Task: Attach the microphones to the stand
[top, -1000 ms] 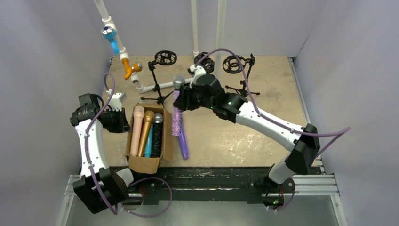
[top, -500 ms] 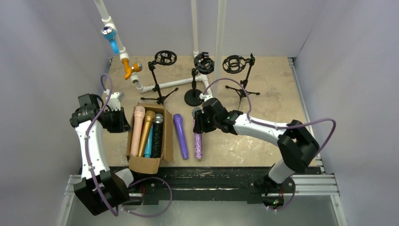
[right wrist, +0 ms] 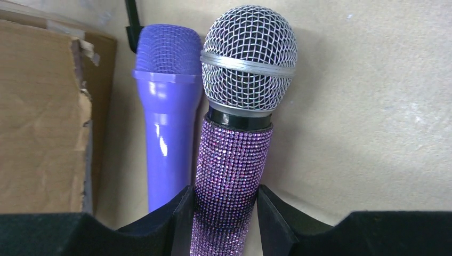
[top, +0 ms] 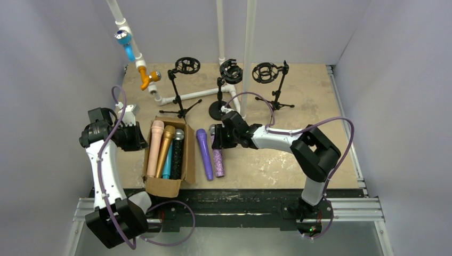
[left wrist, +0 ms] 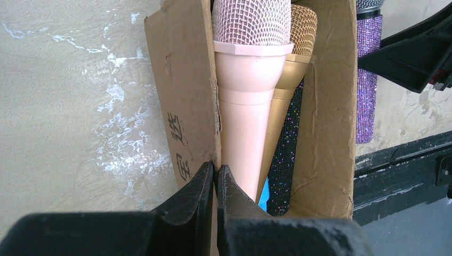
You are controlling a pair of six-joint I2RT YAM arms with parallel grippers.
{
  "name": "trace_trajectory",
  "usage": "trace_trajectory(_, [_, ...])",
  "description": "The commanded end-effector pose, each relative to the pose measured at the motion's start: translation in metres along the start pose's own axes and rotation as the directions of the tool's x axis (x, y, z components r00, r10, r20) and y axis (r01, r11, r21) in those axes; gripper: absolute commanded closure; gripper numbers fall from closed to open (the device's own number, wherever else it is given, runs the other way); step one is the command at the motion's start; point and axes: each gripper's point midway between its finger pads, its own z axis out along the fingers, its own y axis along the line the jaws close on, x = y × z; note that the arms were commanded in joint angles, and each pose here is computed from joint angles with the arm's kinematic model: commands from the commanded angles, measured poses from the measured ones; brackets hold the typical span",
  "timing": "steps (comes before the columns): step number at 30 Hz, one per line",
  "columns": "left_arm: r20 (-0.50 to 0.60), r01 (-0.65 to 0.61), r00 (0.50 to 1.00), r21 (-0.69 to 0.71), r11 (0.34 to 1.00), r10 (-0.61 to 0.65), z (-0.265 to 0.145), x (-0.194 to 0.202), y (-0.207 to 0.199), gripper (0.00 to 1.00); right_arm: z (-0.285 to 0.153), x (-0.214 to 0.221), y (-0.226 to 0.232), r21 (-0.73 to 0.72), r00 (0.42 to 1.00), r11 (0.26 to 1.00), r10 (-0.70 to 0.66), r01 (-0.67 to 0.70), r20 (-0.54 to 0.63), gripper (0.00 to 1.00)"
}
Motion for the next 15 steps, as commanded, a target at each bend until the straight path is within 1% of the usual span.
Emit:
trace_trajectory(1, [0.073,-0.021,0.997,0.02,1.0,0.02,-0.005,-0.013,-0.008,1.0,-0.014,-0.039,0.043,-0.142,0.996,0.989,0.043,-0.031,0.083,0.59])
trace_trajectory(3, [0.07,-0.02,0.997,0.019,1.0,0.018,-0.005,-0.012,-0.008,1.0,-0.024,-0.046,0.049,-0.154,0.994,0.988,0.039,-0.023,0.1,0.49])
trace_trajectory(4, [0.072,-0.021,0.997,0.02,1.0,0.019,-0.005,-0.012,-0.008,1.0,-0.029,-0.05,0.05,-0.148,0.993,0.989,0.037,-0.02,0.11,0.46])
trace_trajectory(6, [0.077,-0.022,0.997,0.026,0.999,0.02,-0.005,-0.013,-0.01,1.0,-0.041,-0.062,0.049,-0.115,0.988,0.993,0.032,-0.015,0.149,0.43])
trace_trajectory(9, [0.083,-0.021,0.996,0.027,0.999,0.019,-0.006,-0.014,-0.011,1.0,-0.061,-0.078,0.055,-0.102,0.981,0.995,0.024,-0.005,0.191,0.38])
trace_trajectory(12, [0.087,-0.024,0.996,0.028,0.999,0.022,-0.007,-0.015,-0.012,1.0,-0.078,-0.089,0.069,-0.11,0.974,0.994,0.007,0.018,0.226,0.38])
trace_trajectory(15, [0.087,-0.021,0.996,0.035,0.999,0.018,-0.007,-0.015,-0.013,1.0,-0.1,-0.096,0.114,-0.168,0.96,0.982,-0.043,0.092,0.275,0.41])
